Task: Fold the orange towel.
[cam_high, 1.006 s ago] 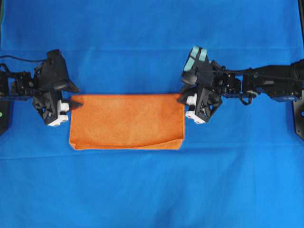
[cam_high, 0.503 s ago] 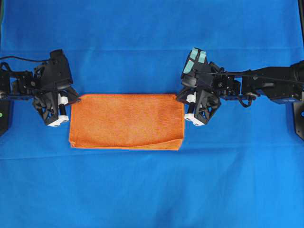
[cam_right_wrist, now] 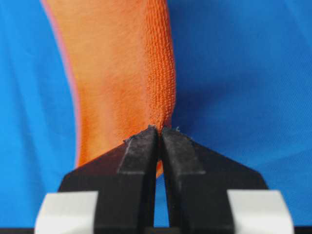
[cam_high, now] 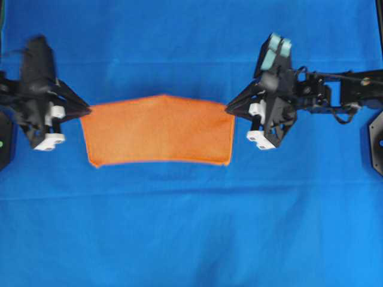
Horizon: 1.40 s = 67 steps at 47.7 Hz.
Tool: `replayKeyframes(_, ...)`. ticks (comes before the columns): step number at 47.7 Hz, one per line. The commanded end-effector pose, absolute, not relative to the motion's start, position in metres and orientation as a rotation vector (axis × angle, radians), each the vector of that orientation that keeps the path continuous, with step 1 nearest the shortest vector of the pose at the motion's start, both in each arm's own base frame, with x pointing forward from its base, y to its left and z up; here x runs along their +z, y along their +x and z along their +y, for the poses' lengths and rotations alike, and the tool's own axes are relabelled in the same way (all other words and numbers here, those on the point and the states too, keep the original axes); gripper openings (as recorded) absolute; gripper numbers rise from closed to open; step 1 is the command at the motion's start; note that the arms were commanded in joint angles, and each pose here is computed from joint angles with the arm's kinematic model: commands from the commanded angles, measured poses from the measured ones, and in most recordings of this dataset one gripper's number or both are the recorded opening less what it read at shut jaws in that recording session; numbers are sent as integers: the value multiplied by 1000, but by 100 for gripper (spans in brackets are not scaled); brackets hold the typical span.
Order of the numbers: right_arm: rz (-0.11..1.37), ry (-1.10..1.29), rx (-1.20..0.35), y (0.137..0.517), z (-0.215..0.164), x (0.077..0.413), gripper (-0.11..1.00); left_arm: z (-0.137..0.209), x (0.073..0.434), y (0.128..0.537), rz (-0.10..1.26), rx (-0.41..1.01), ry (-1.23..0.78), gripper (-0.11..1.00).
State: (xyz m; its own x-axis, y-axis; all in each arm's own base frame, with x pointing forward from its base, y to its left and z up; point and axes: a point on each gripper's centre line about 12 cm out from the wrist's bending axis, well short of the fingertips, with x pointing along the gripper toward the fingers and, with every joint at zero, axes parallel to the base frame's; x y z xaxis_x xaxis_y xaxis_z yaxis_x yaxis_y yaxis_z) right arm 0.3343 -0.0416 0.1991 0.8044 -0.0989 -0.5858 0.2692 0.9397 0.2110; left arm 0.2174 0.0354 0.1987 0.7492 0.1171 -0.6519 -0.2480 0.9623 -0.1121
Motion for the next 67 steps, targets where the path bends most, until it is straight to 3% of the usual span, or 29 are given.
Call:
replayKeyframes(1, 558, 283, -190, 332, -40, 215, 3, 33, 213, 212, 631, 192, -190, 2)
replayKeyframes(13, 536, 262, -192, 336, -45, 218, 3, 32, 215, 206, 612, 192, -197, 2)
replayKeyframes(25, 527, 257, -270, 346, -77, 219, 3, 21, 213, 224, 573, 134, -180, 2)
replayKeyframes(37, 505, 222, -374, 356, -128, 225, 3, -9, 218, 264, 457, 1, -139, 2)
replayKeyframes(50, 482, 146, -439, 376, -174, 238, 3, -40, 221, 322, 430, -97, -78, 2)
replayKeyframes(67, 467, 91, -451, 399, -195, 248, 3, -60, 221, 380, 427, -155, 57, 2)
